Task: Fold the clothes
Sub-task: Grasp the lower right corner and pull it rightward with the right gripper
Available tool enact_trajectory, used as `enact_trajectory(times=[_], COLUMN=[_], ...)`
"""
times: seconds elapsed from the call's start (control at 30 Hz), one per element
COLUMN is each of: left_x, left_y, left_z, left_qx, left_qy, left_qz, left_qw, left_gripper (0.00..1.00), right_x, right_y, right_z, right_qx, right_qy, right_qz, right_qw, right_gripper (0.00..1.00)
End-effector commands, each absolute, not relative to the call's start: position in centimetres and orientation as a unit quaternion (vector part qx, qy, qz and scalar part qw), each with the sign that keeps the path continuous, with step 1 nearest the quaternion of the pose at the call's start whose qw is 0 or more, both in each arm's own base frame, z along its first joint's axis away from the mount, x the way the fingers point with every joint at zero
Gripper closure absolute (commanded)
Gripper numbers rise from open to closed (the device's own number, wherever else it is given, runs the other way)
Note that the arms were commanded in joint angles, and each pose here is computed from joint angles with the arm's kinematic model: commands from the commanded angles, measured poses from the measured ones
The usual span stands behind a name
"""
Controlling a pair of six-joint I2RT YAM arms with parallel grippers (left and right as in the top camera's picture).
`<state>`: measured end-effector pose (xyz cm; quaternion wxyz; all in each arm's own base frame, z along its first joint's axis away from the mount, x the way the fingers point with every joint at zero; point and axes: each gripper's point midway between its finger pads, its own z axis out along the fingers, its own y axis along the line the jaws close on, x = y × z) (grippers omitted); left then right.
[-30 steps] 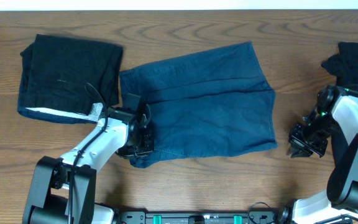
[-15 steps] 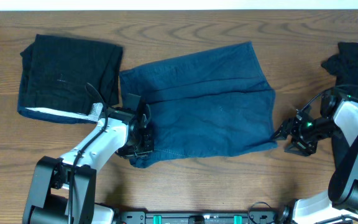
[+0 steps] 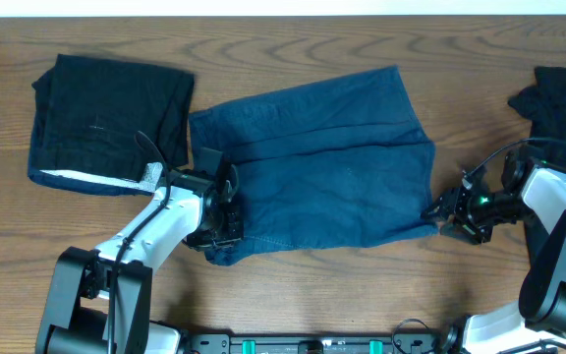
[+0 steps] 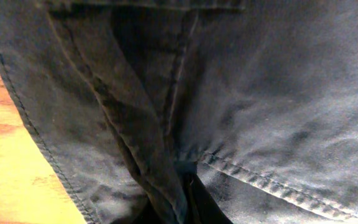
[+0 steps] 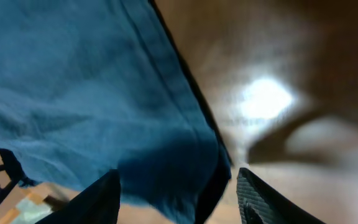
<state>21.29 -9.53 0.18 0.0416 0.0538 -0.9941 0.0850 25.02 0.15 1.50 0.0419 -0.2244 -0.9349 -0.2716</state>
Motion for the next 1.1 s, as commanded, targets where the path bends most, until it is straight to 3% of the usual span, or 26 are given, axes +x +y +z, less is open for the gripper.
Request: enact_trajectory(times=[0.0, 0.47, 1.07], left_x=[21.2, 21.2, 21.2], left_y=[-9.3, -9.3, -9.3], left_z=[0.3, 0.3, 0.3], left_qx=[0.057, 0.057, 0.057], left_qy=[-0.995, -0.995, -0.995], left_qz=[0.078, 0.078, 0.078], left_qw=[0.038, 0.039, 0.038], left_gripper=[0.91, 0.91, 0.91], right_x=[25.9, 27.9, 23.7], right_y=[0.8, 3.5, 3.1], right_z=[2.5, 5.4, 1.1], right_qx=[-0.211, -0.174, -0.187], right_qy=[-0.928, -0.89, -0.916], right_qz=[-0.306, -0.419, -0.354], right_qw=[0.015, -0.034, 0.02], right_gripper=[0.42, 0.5, 0.53])
